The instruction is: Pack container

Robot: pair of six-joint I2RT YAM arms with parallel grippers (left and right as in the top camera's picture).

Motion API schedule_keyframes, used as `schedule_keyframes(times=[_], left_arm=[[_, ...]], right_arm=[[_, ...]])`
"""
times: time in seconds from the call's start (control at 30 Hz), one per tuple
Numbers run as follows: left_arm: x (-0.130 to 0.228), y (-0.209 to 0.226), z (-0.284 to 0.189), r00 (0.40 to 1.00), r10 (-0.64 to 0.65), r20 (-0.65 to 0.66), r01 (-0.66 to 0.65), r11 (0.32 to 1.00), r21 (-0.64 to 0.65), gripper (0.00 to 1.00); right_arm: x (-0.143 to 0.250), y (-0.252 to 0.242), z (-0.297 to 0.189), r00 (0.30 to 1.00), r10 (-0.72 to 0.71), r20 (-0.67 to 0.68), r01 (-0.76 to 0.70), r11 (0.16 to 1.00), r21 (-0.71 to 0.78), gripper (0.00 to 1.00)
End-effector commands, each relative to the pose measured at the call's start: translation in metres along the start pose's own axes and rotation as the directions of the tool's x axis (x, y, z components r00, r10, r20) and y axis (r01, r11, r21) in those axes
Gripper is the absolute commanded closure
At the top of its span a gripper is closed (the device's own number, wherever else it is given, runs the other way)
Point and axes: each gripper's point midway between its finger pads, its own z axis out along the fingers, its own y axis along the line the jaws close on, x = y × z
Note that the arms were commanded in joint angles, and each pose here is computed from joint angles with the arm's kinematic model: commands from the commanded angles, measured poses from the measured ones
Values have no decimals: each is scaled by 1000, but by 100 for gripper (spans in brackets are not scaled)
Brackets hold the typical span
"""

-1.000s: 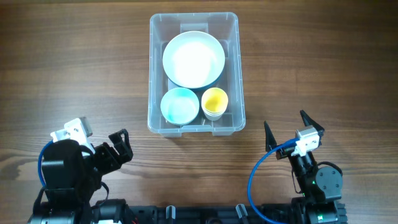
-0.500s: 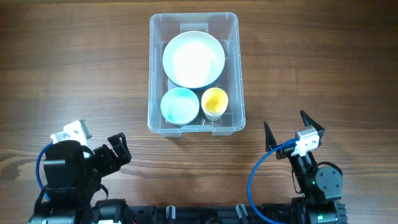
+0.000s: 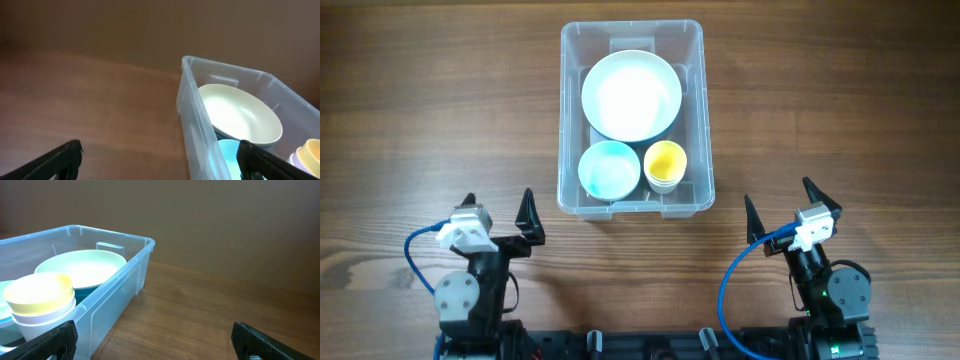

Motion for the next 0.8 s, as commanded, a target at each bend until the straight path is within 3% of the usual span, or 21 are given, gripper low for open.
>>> schedule_keyframes(times=[0.0,0.13,0.27,0.77], left_arm=[[-1,-7,4,992,102,70,-105,994,42,0],[10,-13,9,972,217,95,-223,972,66,0],[30,-9,11,977,213,31,-215,974,71,0],[30,-10,11,977,213,32,-215,974,74,0]], right_arm=[[-6,4,-1,1000,-11,22,12,1000,-19,0],[-6,4,-1,1000,-11,22,12,1000,-19,0],[-6,4,-1,1000,-11,22,12,1000,-19,0],[-5,4,-1,1000,-10,19,11,1000,-19,0]])
